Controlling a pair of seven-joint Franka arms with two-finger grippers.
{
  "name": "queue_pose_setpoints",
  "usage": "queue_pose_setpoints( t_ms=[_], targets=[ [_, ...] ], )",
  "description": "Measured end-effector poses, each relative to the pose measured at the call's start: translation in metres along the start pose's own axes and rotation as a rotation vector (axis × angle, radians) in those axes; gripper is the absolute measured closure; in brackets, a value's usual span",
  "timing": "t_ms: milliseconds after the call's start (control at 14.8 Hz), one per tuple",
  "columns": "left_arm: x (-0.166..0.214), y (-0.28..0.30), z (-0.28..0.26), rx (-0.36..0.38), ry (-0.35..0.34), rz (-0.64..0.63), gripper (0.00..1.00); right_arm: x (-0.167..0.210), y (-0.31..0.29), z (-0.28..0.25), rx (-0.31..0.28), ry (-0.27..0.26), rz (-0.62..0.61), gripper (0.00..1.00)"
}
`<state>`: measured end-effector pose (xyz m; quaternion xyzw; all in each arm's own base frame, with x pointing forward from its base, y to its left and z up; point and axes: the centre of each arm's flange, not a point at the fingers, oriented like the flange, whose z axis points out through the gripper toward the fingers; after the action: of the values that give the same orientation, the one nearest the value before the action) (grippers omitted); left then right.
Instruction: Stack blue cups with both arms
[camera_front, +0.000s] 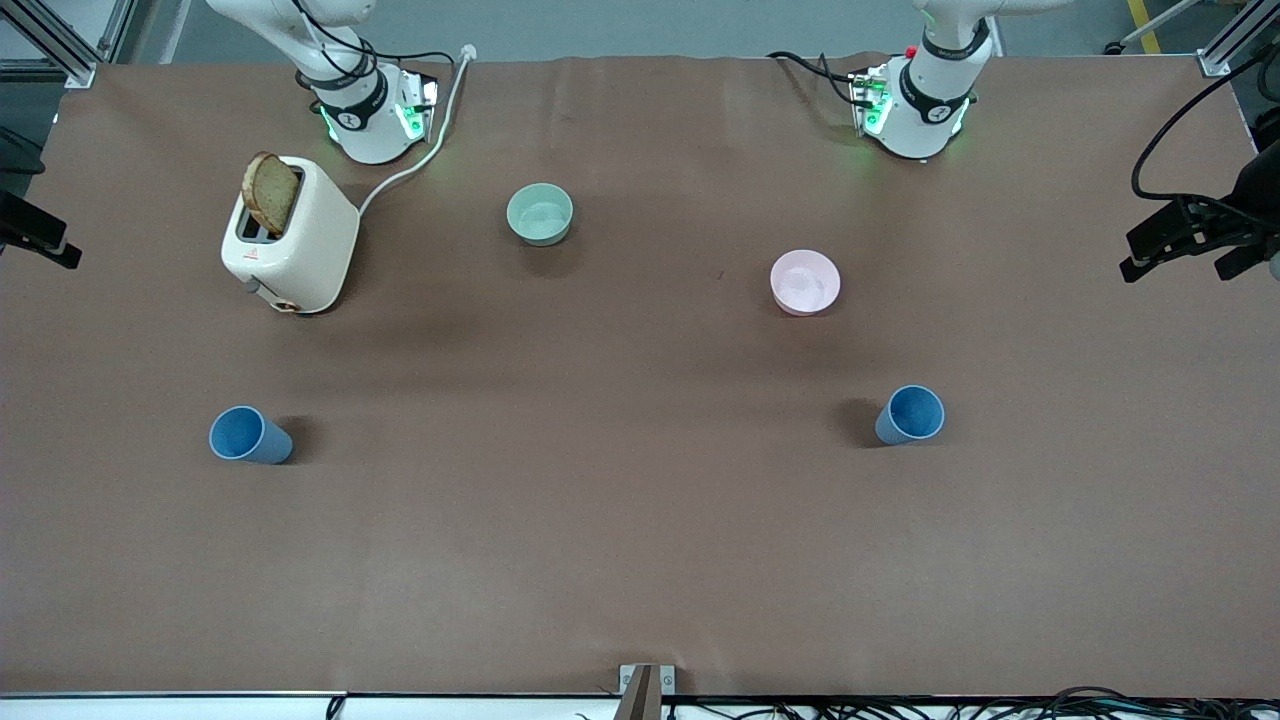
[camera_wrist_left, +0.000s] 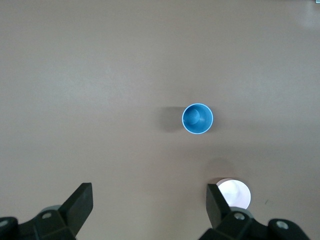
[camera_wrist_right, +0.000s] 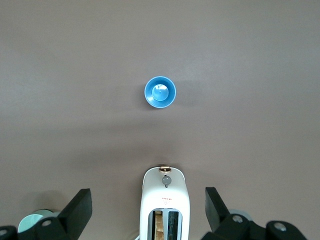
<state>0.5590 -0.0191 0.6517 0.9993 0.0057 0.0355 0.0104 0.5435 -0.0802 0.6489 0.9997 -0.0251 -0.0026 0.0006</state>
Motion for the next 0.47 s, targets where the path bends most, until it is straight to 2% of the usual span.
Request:
queue_pose_setpoints(
  t_ms=[474],
  targets=[
    [-0.0001,0.0025,0.0000,0.000,0.000,0.004,0.00,0.0000,0.0000,0.0013,0.000,-0.003,0.001,0.00]
  ],
)
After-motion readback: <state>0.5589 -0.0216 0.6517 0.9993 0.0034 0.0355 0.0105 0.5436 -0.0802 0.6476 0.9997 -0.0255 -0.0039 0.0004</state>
